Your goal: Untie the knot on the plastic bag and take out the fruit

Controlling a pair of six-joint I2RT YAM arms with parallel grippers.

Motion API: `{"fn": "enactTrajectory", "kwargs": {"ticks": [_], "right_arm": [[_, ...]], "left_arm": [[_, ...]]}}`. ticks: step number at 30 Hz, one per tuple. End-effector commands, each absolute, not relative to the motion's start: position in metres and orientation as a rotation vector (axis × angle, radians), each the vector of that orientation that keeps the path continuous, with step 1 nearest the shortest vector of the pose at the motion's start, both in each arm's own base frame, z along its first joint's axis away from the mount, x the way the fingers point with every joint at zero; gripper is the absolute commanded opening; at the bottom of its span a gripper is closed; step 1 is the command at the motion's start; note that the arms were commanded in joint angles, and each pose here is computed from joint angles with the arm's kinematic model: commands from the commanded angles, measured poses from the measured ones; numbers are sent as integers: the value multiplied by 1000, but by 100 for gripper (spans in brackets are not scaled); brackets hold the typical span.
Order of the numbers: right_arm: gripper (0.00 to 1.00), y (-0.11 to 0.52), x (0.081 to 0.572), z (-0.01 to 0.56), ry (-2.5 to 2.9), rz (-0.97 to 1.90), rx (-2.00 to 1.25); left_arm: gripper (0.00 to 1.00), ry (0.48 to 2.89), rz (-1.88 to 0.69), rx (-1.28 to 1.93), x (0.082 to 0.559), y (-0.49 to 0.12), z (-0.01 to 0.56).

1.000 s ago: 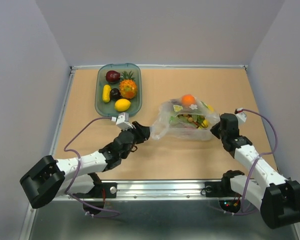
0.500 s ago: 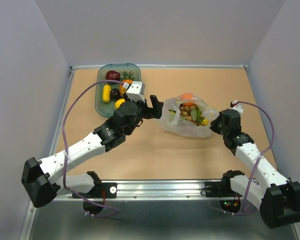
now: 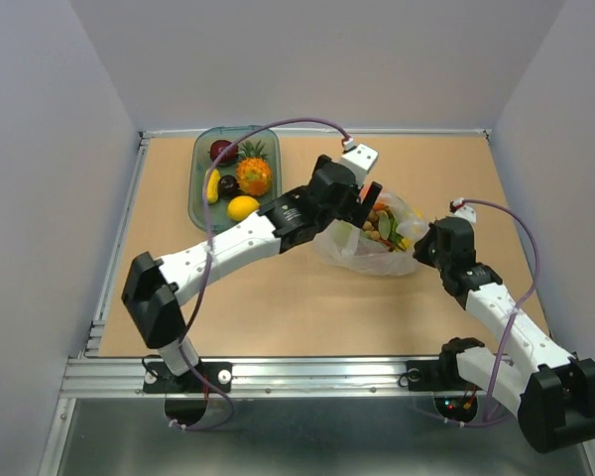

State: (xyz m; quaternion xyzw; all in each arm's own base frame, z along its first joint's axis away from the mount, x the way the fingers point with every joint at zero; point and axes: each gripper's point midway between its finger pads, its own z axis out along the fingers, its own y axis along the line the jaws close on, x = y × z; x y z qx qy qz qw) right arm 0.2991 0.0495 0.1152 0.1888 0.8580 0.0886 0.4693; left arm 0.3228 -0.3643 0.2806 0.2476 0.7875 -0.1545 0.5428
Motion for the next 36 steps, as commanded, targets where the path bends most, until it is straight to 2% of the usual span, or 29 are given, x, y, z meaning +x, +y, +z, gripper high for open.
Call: {"fn": "enactTrajectory", "kwargs": {"ticks": [1, 8, 13, 17, 20, 24, 29, 36], "right_arm": [[0, 58, 313, 146, 2028, 252, 412], [1, 63, 311, 146, 2031, 272, 392], [1, 68, 310, 147, 2039, 299, 376], [1, 68, 309, 149, 2029, 301, 377], [0, 65, 307, 152, 2010, 294, 386], [0, 47, 305, 158, 1952, 224, 466], [0, 22, 297, 161, 1887, 118, 589], [0, -6, 289, 153, 1847, -30, 719]], "left_arm": [[99, 1886, -267, 720, 323, -373, 277], [99, 1944, -78, 792, 343, -399, 228], [99, 1974, 78, 777, 357, -393, 195], [97, 2004, 344, 650, 386, -353, 163], [94, 2058, 382, 492, 409, -318, 146], [89, 2103, 315, 310, 428, -282, 142], [81, 2084, 28, 112, 441, -249, 169], [77, 2117, 11, 9, 440, -213, 157]]}}
